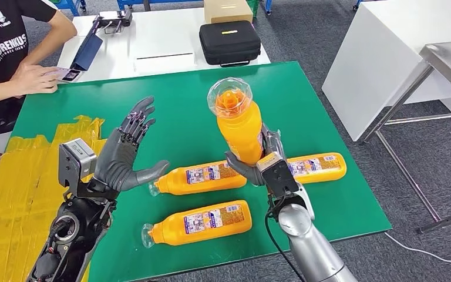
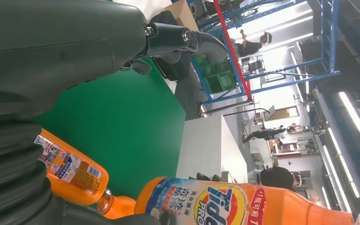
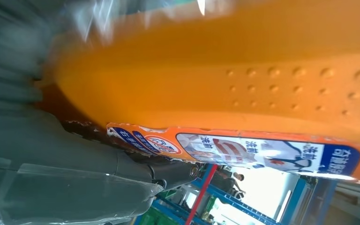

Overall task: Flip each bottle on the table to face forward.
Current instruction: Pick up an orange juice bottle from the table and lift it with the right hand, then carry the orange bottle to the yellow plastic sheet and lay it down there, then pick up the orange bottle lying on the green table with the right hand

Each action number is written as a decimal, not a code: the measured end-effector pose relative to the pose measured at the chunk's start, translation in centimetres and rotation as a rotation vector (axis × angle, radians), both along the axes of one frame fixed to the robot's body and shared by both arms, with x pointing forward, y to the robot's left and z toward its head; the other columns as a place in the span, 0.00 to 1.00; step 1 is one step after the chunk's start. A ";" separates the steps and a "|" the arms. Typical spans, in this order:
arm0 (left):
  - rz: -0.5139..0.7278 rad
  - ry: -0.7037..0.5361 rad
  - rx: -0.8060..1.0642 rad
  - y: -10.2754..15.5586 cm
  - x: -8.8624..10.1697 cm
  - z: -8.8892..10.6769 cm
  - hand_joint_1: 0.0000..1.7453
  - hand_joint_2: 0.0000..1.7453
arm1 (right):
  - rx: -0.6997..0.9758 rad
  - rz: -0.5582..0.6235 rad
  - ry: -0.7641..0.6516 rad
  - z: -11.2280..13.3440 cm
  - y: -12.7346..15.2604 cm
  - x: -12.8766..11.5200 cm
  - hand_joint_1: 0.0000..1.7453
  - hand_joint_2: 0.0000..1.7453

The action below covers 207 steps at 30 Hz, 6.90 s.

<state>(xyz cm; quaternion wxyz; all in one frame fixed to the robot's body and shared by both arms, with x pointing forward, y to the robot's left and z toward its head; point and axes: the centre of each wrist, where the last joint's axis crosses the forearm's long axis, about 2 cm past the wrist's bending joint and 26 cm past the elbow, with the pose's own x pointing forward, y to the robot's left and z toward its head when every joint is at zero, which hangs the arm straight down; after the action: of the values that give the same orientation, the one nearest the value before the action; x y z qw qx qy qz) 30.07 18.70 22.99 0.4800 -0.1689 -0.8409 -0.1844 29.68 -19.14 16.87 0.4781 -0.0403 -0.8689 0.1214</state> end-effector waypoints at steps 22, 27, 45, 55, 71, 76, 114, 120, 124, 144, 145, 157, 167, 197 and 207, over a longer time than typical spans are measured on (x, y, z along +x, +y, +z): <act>-0.035 -0.020 -0.036 -0.5 -0.2 0.2 0.00 1.00 | -0.185 0.251 -0.056 2.0 7.6 1.5 1.00 1.00; -0.037 -0.023 -0.040 -0.6 -0.3 0.3 0.00 1.00 | -0.204 0.271 -0.067 2.5 8.4 1.9 1.00 1.00; -0.042 -0.028 -0.052 -0.8 -0.8 0.4 0.00 1.00 | -0.283 0.345 -0.071 3.0 10.5 1.7 1.00 1.00; -0.023 -0.026 -0.084 -0.7 -1.0 0.3 1.00 1.00 | -0.299 0.361 -0.065 2.9 10.8 1.5 1.00 1.00; 0.013 -0.017 -0.130 -0.5 -1.3 0.1 1.00 1.00 | -0.301 0.359 -0.054 2.9 11.1 1.5 0.00 1.00; 0.076 -0.051 -0.141 -0.1 -1.3 0.3 1.00 1.00 | -0.274 0.347 -0.044 3.0 11.2 1.5 0.00 0.50; 0.746 -0.389 1.609 15.1 6.5 -4.8 1.00 1.00 | -0.281 -0.126 -0.307 8.8 -1.7 0.0 0.00 1.00; 0.712 -0.368 1.636 15.3 6.9 -5.0 1.00 1.00 | -0.279 -0.133 -0.305 8.7 -1.8 -0.1 0.00 1.00; 0.705 -0.364 1.640 15.3 7.0 -5.1 1.00 1.00 | -0.279 -0.134 -0.305 8.7 -1.9 -0.1 0.00 1.00; 0.354 0.125 1.961 16.4 10.5 -10.7 0.00 1.00 | -0.372 -0.168 -0.231 7.3 -3.2 -0.5 0.00 1.00; 0.359 0.127 1.964 16.3 10.6 -10.7 0.00 0.75 | -0.376 -0.170 -0.229 7.2 -3.2 -0.5 0.00 1.00; 0.536 -0.078 1.808 11.8 7.9 -7.5 0.00 0.00 | -0.513 -0.237 -0.190 6.5 -5.0 -1.4 0.00 1.00; 0.515 -0.208 1.407 11.1 4.5 -3.0 0.00 0.00 | -0.540 -0.264 -0.171 6.2 -6.6 -2.3 0.00 1.00; 0.158 -0.300 0.211 8.9 -1.7 -1.8 0.00 1.00 | -1.228 -0.008 0.201 4.6 -14.8 4.0 0.00 1.00; 0.155 -0.300 0.157 7.8 -1.9 -1.2 0.00 1.00 | -1.296 0.060 0.393 3.1 -17.7 7.0 0.00 1.00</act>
<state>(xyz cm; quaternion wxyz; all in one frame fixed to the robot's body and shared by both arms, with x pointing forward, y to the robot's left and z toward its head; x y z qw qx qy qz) 28.21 26.53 21.83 0.3735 -0.0362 -0.8966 -0.2352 36.66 -36.87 19.94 0.5028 -0.2721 -0.5183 0.6360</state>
